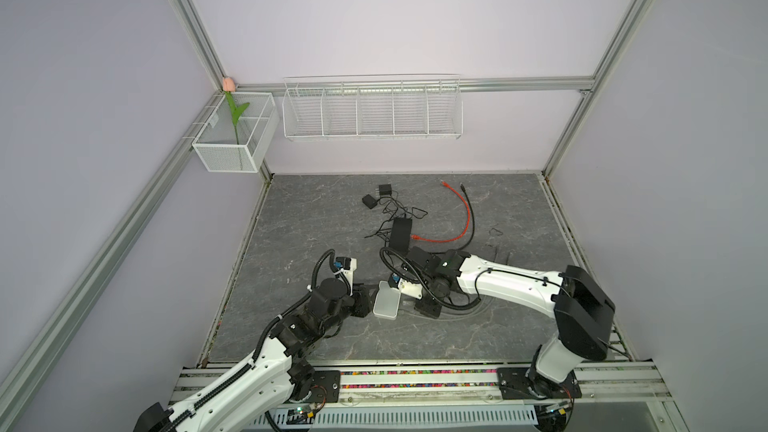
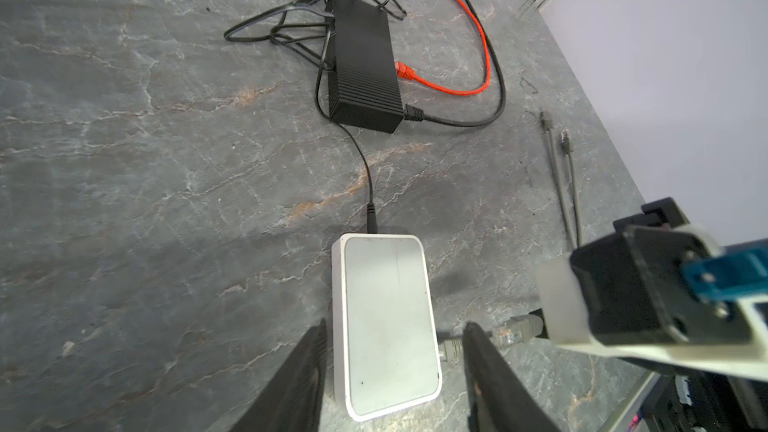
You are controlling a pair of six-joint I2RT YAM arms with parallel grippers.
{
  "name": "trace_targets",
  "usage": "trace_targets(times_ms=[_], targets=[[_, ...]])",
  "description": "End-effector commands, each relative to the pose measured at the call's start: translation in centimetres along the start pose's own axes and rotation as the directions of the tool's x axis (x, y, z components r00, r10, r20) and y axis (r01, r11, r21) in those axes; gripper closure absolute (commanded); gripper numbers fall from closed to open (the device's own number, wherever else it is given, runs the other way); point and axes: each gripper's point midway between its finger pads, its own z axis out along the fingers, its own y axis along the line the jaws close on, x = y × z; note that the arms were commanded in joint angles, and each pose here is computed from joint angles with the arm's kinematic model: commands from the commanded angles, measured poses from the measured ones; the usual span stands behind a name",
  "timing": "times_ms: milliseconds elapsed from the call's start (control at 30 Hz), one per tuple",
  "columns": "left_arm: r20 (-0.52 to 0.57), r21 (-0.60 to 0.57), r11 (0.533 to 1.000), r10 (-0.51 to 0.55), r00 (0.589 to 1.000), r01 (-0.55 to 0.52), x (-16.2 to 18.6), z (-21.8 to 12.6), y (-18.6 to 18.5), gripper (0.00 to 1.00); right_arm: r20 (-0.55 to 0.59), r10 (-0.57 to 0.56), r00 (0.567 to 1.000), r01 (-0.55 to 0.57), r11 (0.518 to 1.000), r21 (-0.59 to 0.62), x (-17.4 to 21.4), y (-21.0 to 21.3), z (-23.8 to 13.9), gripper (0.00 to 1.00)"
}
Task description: Insert the plug into the switch port
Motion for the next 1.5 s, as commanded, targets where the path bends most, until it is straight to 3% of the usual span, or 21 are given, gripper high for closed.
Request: trace_targets(times_ms=[0, 500, 1467], targets=[[0.034, 0.029, 0.999, -0.022, 0.999, 0.021, -0.5, 0.6, -0.3, 0.48, -0.003, 0.081, 0.997, -0.081, 0.995, -0.062, 0.0, 0.2, 0.2, 0.93], [-0.002, 0.022, 1.0, -0.002, 1.0, 0.003, 0.6, 3.1, 0.1, 0.49, -0.032, 0.148, 0.988, -0.151, 0.979, -0.136, -1.0, -1.3, 3.5, 0.93], [-0.108, -0.005, 1.0, -0.022, 0.994, 0.022, 3.3, 6.9, 1.6, 0.51, -0.028, 0.175, 0.984, -0.177, 0.969, -0.172, -1.9, -2.3, 4.4, 0.93]])
